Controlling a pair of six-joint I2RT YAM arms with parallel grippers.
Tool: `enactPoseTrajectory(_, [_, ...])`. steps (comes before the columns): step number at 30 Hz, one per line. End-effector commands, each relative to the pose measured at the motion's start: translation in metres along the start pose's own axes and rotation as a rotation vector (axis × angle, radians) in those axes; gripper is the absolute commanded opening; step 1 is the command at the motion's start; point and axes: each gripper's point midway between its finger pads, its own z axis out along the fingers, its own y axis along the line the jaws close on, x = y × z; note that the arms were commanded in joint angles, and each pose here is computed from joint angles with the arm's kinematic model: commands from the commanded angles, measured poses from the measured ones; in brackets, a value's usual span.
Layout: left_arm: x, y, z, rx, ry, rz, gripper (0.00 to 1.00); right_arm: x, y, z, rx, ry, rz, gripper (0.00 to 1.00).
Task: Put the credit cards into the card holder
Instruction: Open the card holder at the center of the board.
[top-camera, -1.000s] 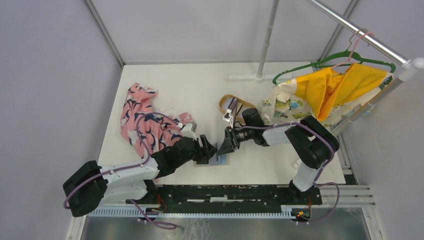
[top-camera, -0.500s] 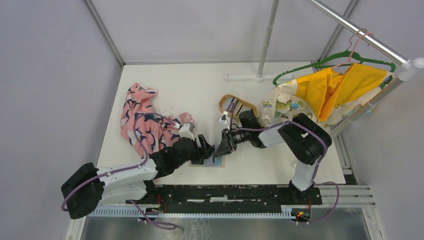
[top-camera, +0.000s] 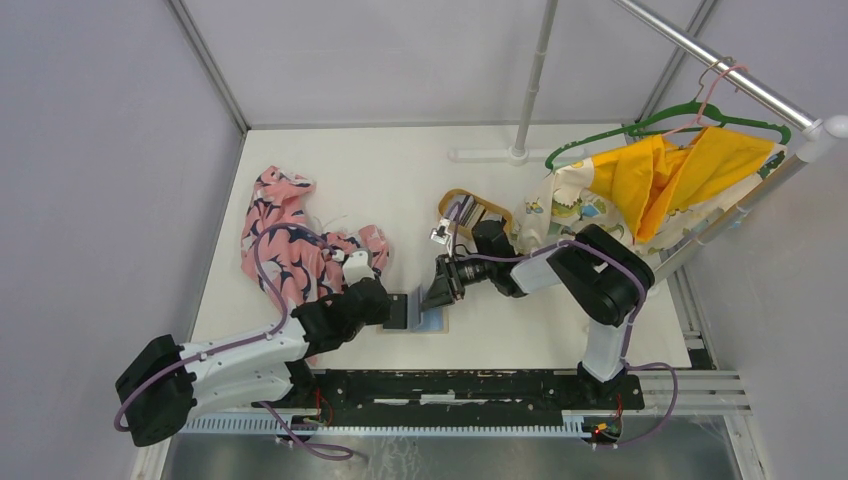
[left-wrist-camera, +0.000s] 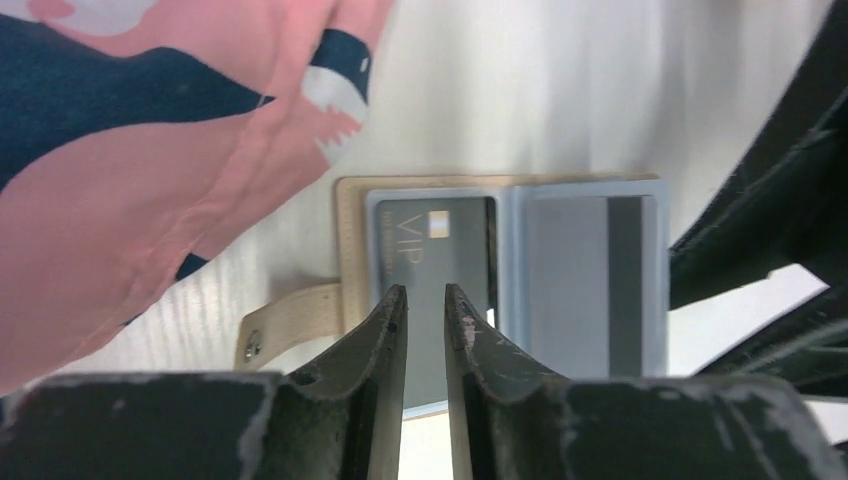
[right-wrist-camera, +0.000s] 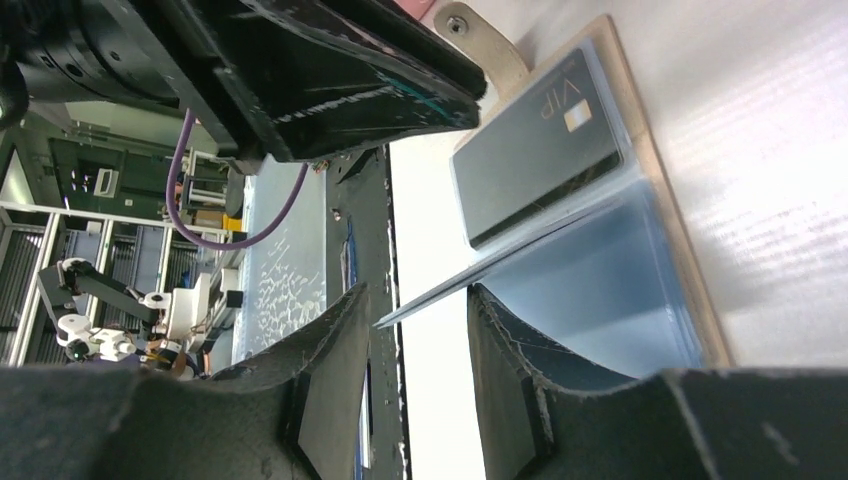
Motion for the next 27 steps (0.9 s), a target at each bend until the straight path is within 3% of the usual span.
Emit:
enactPoseTrajectory(1, [-0.010,0.010,0.000,-0.085,-0.021,0.036,0.25,-0.015,0.008,0.017,-0.025,0.007,-0.082,0.46])
enactPoseTrajectory(14, [0.000,0.007,-0.001,-0.023,-0.003,0.025,0.28,-0.019,-0.012,0.040,0.028,0.070,-0.119,0.46])
enactPoseTrajectory(17, [-0.002,0.007,-0.002,-0.032,-0.005,0.034,0.28,-0.026,-0.020,0.035,0.105,0.113,-0.247,0.45])
enactPoseTrajectory(21, [-0.009,0.015,-0.009,-0.066,-0.020,0.038,0.30,-0.038,-0.017,0.011,0.184,0.195,-0.552,0.45])
enactPoseTrajectory(27, [-0.023,0.001,-0.026,0.018,-0.047,0.005,0.49,-0.036,0.020,-0.025,0.150,0.251,-0.977,0.46])
